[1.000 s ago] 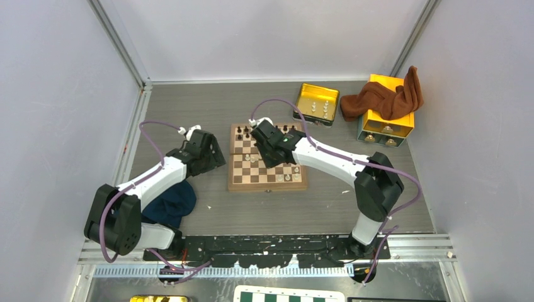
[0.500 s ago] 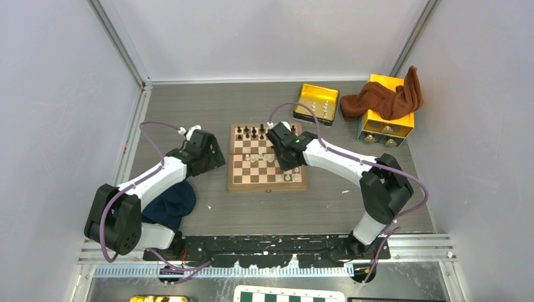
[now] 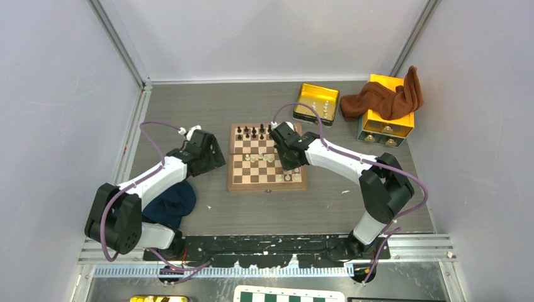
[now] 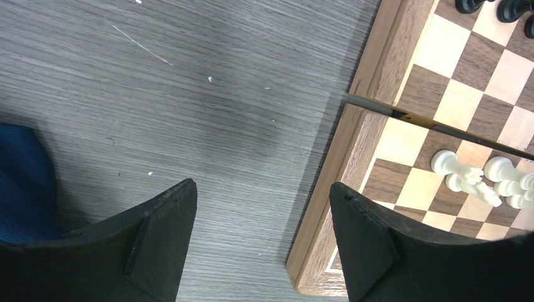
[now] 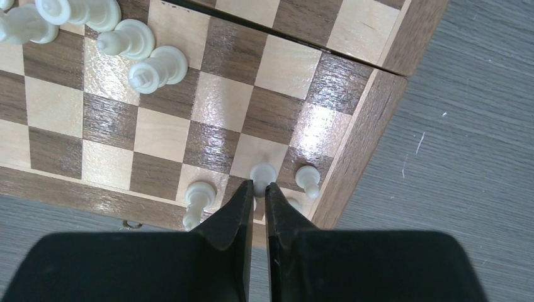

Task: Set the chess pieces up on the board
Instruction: Place the chess piece on the chessboard, then pick up the chess piece from the chessboard.

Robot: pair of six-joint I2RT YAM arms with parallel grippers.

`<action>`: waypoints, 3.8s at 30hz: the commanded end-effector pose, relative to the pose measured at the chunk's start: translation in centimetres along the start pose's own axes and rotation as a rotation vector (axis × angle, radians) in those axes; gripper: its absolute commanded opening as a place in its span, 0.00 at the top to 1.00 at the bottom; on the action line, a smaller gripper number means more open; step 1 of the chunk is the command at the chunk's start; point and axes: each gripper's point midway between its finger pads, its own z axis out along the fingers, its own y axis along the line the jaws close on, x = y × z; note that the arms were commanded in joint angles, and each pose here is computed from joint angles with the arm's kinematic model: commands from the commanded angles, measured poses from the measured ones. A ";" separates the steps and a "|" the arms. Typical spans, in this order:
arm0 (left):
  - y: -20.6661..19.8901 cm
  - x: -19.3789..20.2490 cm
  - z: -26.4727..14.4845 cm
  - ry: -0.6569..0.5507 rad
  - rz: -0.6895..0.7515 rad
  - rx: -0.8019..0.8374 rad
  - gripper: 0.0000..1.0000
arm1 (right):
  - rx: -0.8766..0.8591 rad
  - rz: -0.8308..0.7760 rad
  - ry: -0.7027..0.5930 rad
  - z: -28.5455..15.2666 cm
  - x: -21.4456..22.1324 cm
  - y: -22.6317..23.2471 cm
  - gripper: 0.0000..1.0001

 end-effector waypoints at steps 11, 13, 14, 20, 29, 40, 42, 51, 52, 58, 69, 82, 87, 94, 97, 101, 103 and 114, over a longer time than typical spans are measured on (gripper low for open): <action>-1.3 -1.7 -0.2 -0.042 -0.025 0.041 0.22 | -0.038 0.028 -0.039 0.2 -1.1 0.7 0.97; -1.3 -1.6 -0.2 -0.042 -0.025 0.041 0.22 | -0.038 0.031 -0.034 0.4 -1.0 0.7 0.97; -1.3 -1.6 -0.2 -0.041 -0.024 0.041 0.22 | -0.039 0.033 -0.031 0.5 -0.9 0.7 0.97; -1.2 -1.6 -0.1 -0.041 -0.023 0.040 0.22 | -0.044 0.041 -0.019 1.1 -0.6 0.7 0.96; -1.2 -1.6 -0.1 -0.040 -0.019 0.039 0.22 | -0.041 0.045 -0.013 1.5 -0.3 0.5 0.89; -1.4 -1.7 -0.1 -0.041 -0.019 0.043 0.22 | -0.037 0.040 -0.025 0.9 -0.9 0.4 0.71; -1.4 -1.8 -0.1 -0.042 -0.019 0.043 0.22 | -0.038 0.039 -0.032 0.6 -1.3 0.4 0.71; -1.6 -2.0 -0.2 -0.046 -0.017 0.046 0.22 | -0.055 0.023 -0.069 -0.9 -3.3 0.8 0.69; -1.7 -2.1 -0.2 -0.047 -0.017 0.047 0.22 | -0.058 0.023 -0.074 -1.0 -3.6 0.8 0.69; -1.7 -2.3 -0.2 -0.051 -0.017 0.044 0.22 | -0.071 0.008 -0.090 -1.3 -4.8 1.3 0.69; -1.8 -2.6 -0.1 -0.054 -0.017 0.040 0.22 | -0.128 -0.029 -0.109 -1.2 -7.1 2.9 0.61; -1.8 -2.6 0.1 -0.055 -0.020 0.032 0.22 | -0.169 -0.054 -0.100 -0.1 -8.1 4.2 0.57; -1.8 -2.6 0.2 -0.054 -0.018 0.031 0.22 | -0.176 -0.062 -0.093 0.4 -8.2 4.6 0.57; -1.8 -2.6 0.3 -0.052 -0.016 0.028 0.22 | -0.182 -0.064 -0.087 0.8 -8.3 4.8 0.57; -1.9 -2.6 0.4 -0.051 -0.013 0.028 0.22 | -0.181 -0.063 -0.084 1.0 -8.3 4.9 0.57; -1.9 -2.6 0.6 -0.050 -0.012 0.028 0.22 | -0.183 -0.065 -0.081 1.3 -8.3 5.0 0.60; -1.9 -2.6 0.6 -0.047 -0.009 0.027 0.22 | -0.184 -0.066 -0.079 1.4 -8.3 5.0 0.64; -1.8 -2.5 0.6 -0.047 -0.002 0.023 0.22 | -0.187 -0.063 -0.084 1.1 -8.4 5.1 0.92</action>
